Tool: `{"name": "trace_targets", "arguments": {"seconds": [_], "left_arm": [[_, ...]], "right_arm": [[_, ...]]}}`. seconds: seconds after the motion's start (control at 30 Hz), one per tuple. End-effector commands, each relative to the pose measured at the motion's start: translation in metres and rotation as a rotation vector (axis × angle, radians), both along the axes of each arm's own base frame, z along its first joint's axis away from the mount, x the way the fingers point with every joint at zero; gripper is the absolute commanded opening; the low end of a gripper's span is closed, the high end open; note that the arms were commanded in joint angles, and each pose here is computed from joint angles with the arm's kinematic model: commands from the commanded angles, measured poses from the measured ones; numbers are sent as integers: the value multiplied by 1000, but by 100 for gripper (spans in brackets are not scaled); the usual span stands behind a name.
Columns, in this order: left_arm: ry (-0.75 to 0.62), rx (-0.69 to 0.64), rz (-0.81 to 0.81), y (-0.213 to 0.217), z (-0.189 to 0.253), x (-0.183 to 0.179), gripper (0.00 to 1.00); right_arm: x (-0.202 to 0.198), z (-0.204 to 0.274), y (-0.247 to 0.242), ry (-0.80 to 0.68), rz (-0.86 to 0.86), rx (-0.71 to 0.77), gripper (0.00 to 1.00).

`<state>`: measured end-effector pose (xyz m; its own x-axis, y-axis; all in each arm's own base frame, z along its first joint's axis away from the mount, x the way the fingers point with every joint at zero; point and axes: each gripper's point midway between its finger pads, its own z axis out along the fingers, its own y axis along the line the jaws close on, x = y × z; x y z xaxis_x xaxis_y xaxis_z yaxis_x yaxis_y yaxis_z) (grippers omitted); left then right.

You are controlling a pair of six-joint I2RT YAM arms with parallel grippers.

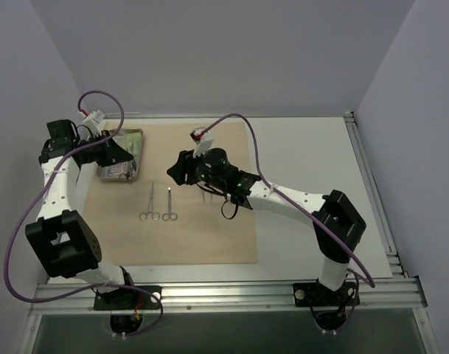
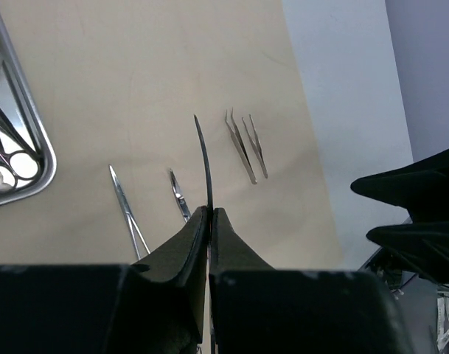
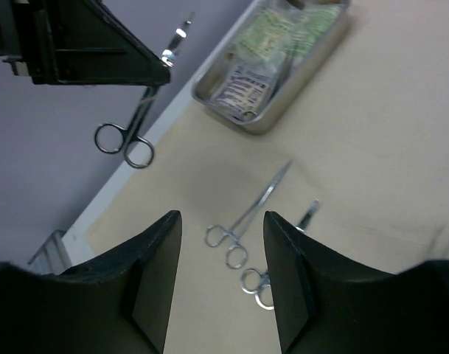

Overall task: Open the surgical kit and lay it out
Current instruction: Place the medical item in the surgical kit.

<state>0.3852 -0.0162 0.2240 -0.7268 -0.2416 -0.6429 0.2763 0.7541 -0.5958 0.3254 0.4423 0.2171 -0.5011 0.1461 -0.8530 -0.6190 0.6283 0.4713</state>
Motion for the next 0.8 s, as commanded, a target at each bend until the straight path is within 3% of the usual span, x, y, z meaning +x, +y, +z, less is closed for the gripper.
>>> {"name": "trace_targets", "arguments": {"seconds": [0.0,0.13,0.27,0.33,0.47,0.6,0.77], "left_arm": [[-187,9,-20,-11,54,-14,2],[-202,44,-11,-16,56,-32,2],[-50,419,227,37,13,-31,2],[-6,507,271,54,-3,-37,2],[63,673,260,71,-39,-54,2],[152,802,165,60,-80,-68,2],[190,923,113,50,-109,-60,2]], "right_arm": [[-19,45,42,-56,83,131,45],[-30,50,65,-26,129,192,45],[-25,39,63,25,73,182,43],[-23,31,53,43,33,152,42],[-17,20,29,50,-71,97,42],[-13,11,5,40,-151,57,42],[-8,1,-19,42,-204,19,42]]}}
